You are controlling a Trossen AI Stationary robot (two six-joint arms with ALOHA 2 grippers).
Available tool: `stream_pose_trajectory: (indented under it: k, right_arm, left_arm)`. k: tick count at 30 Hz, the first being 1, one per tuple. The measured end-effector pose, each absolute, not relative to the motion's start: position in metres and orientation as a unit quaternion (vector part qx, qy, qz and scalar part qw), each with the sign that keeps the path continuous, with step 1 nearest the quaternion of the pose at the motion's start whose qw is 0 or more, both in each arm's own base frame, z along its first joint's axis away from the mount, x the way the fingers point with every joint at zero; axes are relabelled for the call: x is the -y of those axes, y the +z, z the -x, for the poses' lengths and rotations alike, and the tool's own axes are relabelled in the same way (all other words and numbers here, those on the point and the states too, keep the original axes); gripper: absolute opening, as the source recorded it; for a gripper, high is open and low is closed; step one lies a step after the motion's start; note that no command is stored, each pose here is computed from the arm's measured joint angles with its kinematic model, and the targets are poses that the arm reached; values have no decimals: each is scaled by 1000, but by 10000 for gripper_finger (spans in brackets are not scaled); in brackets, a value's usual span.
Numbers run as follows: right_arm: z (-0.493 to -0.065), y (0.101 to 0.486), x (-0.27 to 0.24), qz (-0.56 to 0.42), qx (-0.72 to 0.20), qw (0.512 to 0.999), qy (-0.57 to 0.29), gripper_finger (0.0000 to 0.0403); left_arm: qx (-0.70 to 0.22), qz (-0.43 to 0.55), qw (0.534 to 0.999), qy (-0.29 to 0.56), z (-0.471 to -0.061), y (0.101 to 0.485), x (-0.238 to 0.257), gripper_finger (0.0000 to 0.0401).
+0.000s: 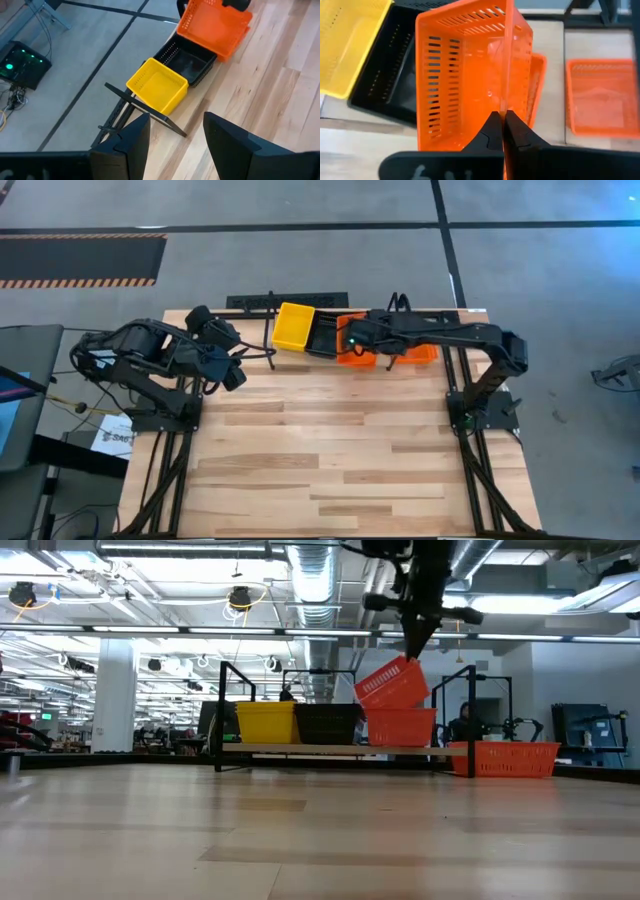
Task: Stack baskets on shelf by color
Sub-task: Stack the bottom orange bin on top of the other orange bin on the shelf, then stack the orange bin on top of the other orange bin on the shelf
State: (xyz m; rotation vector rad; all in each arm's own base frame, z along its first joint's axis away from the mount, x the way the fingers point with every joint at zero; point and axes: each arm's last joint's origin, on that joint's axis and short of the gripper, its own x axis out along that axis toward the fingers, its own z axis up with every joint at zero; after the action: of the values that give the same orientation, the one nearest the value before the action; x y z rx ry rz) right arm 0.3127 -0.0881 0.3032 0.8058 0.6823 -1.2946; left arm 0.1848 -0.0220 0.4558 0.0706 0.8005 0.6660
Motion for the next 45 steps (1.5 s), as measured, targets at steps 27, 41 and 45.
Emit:
stream_pose_trajectory:
  k: [27,41,45]
  right_arm:
    - [-315,295,92,-344,-344,667,-565,58]
    - [-297,316,84,-336,-329,680,-563,108]
    - [-285,332,82,-336,-299,691,-566,108]
  left_arm:
    - [-378,-24,867,323,-185,456,22,174]
    - [-378,-24,867,325,-185,456,22,174]
    - [-378,-24,867,325,-186,456,22,174]
